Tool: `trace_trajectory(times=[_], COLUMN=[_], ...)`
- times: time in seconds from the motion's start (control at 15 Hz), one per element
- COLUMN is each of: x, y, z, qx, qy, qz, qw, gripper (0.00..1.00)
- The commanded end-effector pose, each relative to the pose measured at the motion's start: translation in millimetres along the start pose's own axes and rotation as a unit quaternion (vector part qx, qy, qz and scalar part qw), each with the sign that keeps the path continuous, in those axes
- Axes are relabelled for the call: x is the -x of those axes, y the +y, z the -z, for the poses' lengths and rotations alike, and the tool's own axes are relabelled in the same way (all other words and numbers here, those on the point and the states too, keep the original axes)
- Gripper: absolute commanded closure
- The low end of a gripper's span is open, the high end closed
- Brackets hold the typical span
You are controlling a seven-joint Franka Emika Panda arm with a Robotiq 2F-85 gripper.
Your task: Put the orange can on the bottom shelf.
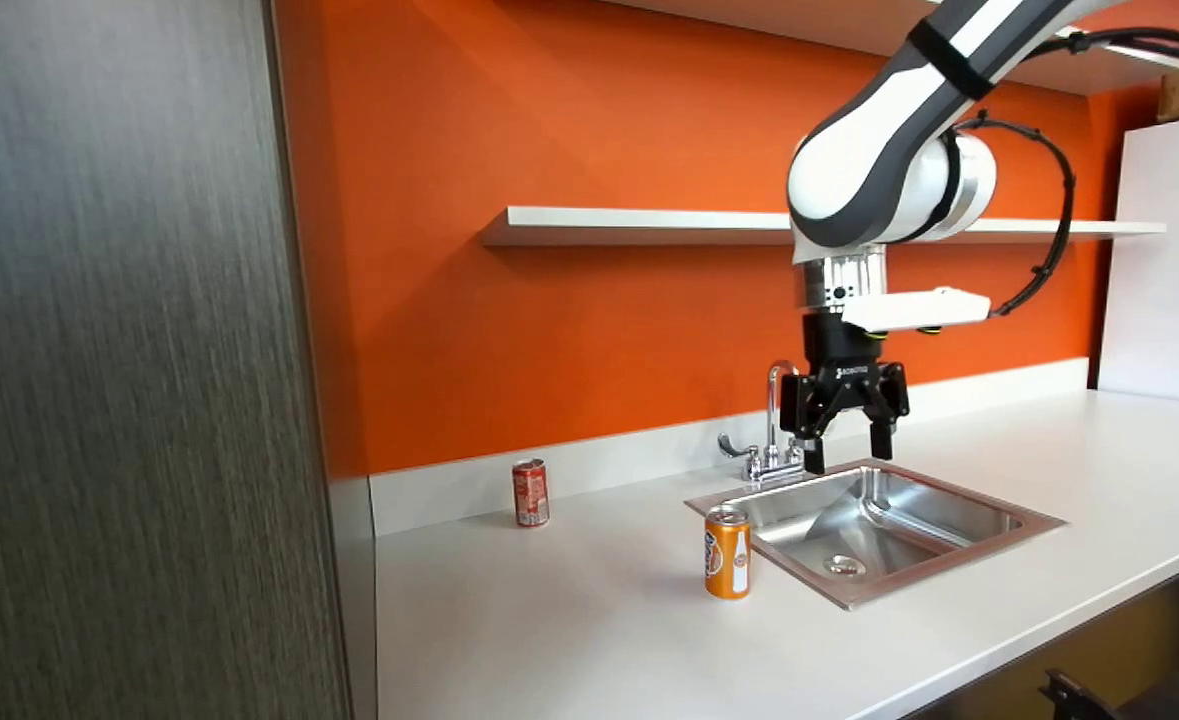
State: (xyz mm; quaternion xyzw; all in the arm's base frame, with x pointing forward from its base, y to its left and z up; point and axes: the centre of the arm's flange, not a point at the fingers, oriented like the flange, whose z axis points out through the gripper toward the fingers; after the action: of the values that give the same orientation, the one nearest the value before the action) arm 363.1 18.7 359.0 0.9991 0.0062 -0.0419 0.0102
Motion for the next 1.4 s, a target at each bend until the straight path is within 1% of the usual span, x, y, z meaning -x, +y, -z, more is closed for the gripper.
trace_trajectory(times=[0.0,0.33,0.6,0.87,1.33], x=[-11,-18,-24,-33,-50], y=[-19,-27,-31,-34,-32], z=[-33,-73,-95,-108,-115], qx=[0.005,0.000,-0.014,-0.031,-0.052], qy=[-0.004,-0.014,-0.022,-0.017,0.012], qz=[-0.001,0.013,0.016,0.007,-0.015], qw=[1.0000,0.9998,0.9995,0.9994,0.9985], gripper=[0.00,0.00,0.00,0.00,0.00])
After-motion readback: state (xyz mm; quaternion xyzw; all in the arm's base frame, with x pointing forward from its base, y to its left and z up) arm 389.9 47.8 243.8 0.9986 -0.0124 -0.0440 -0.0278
